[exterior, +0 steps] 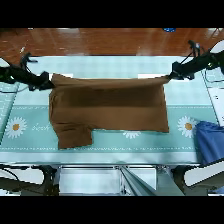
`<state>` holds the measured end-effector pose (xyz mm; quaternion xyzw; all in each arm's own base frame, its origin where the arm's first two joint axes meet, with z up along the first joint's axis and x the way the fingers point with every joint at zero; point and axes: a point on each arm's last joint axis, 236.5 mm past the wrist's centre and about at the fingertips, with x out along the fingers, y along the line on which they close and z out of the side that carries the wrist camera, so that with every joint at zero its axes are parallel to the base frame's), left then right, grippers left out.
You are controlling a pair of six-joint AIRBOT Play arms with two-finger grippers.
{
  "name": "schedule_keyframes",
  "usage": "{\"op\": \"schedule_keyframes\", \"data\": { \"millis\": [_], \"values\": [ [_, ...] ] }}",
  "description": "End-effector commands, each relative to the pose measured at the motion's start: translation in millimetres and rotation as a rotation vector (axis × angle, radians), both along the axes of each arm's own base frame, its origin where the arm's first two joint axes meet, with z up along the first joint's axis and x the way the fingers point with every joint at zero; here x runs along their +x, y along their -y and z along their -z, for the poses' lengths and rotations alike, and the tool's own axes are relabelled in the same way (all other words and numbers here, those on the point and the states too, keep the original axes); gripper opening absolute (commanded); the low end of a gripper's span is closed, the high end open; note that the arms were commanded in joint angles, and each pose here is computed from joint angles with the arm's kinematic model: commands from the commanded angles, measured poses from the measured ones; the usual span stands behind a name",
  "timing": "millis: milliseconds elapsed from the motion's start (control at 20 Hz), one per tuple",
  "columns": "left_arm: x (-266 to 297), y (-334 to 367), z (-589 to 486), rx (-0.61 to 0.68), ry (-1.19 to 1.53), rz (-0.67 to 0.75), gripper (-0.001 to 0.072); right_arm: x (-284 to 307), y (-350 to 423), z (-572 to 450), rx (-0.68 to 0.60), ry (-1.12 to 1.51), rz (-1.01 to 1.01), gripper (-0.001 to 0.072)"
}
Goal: Fold the shirts.
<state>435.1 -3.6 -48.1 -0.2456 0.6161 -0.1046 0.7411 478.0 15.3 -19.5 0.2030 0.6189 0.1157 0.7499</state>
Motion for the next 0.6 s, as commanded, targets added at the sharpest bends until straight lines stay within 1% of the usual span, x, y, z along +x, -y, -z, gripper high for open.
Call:
{"op": "schedule_keyframes", "data": {
  "millis": [0, 150, 200, 250, 300, 350, 400, 550],
  "values": [
    [-25, 10, 46, 0.041, -0.063, -0.002, 0.0021, -16, -9, 32, 0.005, -0.059, 0.0, 0.0024],
    [-36, 17, 61, 0.038, -0.096, 0.005, 0.0021, -19, -10, 39, 0.006, -0.069, 0.006, 0.0024],
    [-36, 17, 60, 0.038, -0.097, 0.004, 0.0025, -19, -11, 39, 0.008, -0.071, 0.01, 0.0062],
    [-37, 18, 59, 0.033, -0.104, 0.009, 0.0096, -21, -11, 38, 0.013, -0.086, 0.019, 0.0283],
    [-40, 17, 54, 0.029, -0.118, 0.027, 0.0353, -26, -10, 36, 0.015, -0.098, -0.002, 0.0415],
    [-42, 13, 45, 0.028, -0.132, 0.053, 0.0503, -32, -6, 31, 0.014, -0.121, -0.015, 0.0415],
    [-44, 5, 32, 0.026, -0.145, 0.067, 0.0504, -37, 2, 22, 0.012, -0.132, -0.015, 0.0415],
    [-43, -30, -15, 0.027, -0.09, -0.013, 0.0504, -54, 48, -7, -0.047, -0.118, 0.046, 0.0415]
  ]
}}
